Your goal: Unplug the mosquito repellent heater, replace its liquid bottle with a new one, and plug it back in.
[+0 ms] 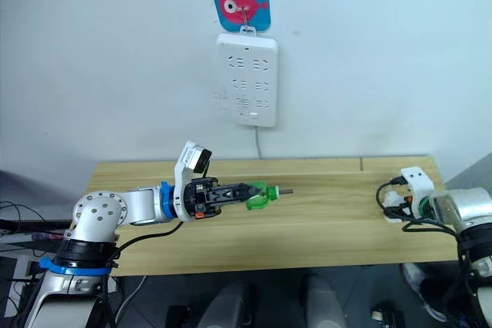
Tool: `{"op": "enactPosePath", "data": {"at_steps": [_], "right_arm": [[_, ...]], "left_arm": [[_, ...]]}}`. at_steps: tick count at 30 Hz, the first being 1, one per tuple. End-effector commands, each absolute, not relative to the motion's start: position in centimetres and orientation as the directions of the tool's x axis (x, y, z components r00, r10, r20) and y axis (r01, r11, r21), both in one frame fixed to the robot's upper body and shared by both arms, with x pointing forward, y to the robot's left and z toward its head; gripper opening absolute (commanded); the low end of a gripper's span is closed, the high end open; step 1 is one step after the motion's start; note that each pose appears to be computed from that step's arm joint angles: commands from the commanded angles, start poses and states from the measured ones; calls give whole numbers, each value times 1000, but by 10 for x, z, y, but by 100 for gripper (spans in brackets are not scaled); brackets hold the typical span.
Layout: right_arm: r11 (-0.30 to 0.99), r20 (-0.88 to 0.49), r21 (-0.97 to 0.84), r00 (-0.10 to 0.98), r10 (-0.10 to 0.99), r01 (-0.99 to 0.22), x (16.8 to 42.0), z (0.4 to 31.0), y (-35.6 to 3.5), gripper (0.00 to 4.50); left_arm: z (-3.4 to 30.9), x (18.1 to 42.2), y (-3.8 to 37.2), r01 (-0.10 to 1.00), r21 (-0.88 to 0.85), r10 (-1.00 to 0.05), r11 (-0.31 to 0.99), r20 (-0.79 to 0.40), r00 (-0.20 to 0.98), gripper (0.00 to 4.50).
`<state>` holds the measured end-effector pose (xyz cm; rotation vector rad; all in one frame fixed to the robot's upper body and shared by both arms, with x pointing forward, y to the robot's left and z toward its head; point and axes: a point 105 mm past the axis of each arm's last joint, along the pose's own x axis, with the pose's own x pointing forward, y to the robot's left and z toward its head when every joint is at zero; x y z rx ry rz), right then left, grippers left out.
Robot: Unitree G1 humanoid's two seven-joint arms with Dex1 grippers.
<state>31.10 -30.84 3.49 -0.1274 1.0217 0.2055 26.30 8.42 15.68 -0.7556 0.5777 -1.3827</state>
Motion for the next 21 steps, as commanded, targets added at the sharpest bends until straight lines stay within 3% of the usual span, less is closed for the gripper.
{"op": "enactPosePath", "data": {"at_steps": [1,7,11,17,19,21], "right_arm": [[978,-858,-34,507,76,-204,311,38,-320,300],[985,-863,-2,499,85,-173,313,37,-322,300],[980,-850,-1,516,103,-197,318,45,-322,443],[960,-809,-80,581,94,-267,322,84,-328,447],[943,-762,-114,636,119,-313,327,105,-319,447],[936,-696,-49,684,219,-349,332,122,-294,447]], "left_arm": [[163,260,86,668,-744,-989,14,89,120,222],[163,259,86,670,-742,-989,18,86,121,222],[162,260,86,670,-742,-989,23,82,125,222],[163,263,87,685,-727,-987,33,85,139,222],[164,270,84,759,-644,-980,99,70,187,222],[166,281,81,815,-553,-964,174,73,256,222]]}}
